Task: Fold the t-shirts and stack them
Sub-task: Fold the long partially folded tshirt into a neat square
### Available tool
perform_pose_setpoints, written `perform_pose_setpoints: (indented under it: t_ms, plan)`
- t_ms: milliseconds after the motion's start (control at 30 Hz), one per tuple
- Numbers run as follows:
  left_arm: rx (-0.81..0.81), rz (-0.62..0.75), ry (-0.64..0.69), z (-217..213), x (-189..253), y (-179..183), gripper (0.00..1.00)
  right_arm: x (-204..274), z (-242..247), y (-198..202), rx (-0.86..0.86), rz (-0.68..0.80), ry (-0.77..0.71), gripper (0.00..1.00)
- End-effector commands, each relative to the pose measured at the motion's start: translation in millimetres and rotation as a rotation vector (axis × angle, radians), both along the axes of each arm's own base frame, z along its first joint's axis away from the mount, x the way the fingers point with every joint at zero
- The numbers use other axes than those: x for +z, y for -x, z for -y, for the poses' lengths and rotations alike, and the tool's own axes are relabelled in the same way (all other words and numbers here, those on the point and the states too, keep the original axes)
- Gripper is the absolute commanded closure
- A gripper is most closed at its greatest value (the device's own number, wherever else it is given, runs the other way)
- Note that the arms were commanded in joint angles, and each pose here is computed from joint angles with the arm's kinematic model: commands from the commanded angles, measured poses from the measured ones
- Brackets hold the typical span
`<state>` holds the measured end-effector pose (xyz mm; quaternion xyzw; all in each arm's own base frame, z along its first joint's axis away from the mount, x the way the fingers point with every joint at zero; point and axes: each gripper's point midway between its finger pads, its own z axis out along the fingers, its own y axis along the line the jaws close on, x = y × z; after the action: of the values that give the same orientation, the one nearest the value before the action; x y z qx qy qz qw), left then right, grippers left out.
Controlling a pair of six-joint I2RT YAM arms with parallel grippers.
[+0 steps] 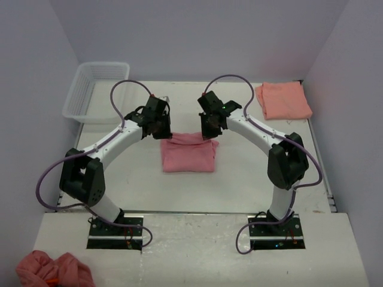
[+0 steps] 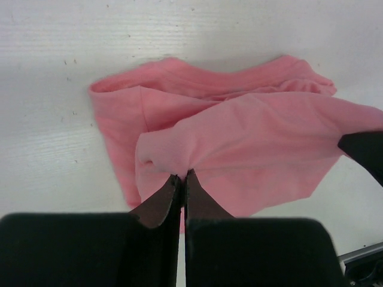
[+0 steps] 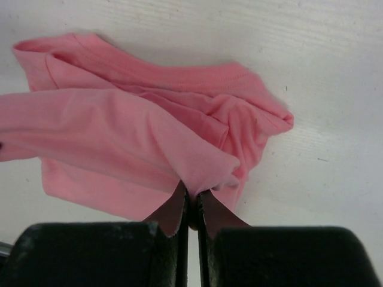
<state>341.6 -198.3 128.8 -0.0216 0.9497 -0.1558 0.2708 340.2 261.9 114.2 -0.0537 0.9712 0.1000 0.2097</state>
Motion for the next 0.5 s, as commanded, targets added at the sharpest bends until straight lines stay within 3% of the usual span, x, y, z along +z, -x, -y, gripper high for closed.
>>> perform_pose_setpoints:
  t_ms: [0,300,333,467]
  plan:
    - [-0.020,0.031,0.015,7,-6,-23,1.00,13,-11,-12,0.044,0.016,-0.026,1.00]
    - [-0.009,0.024,-0.016,8,-25,-50,1.00,-16,-13,-19,0.035,-0.048,-0.007,1.00]
    - [0.000,0.032,-0.023,6,-24,-53,1.00,-17,-13,-20,0.032,-0.050,-0.006,0.90]
    - [0.039,0.095,-0.062,-2,-15,-66,1.00,-27,-10,-29,0.017,-0.042,0.027,0.69]
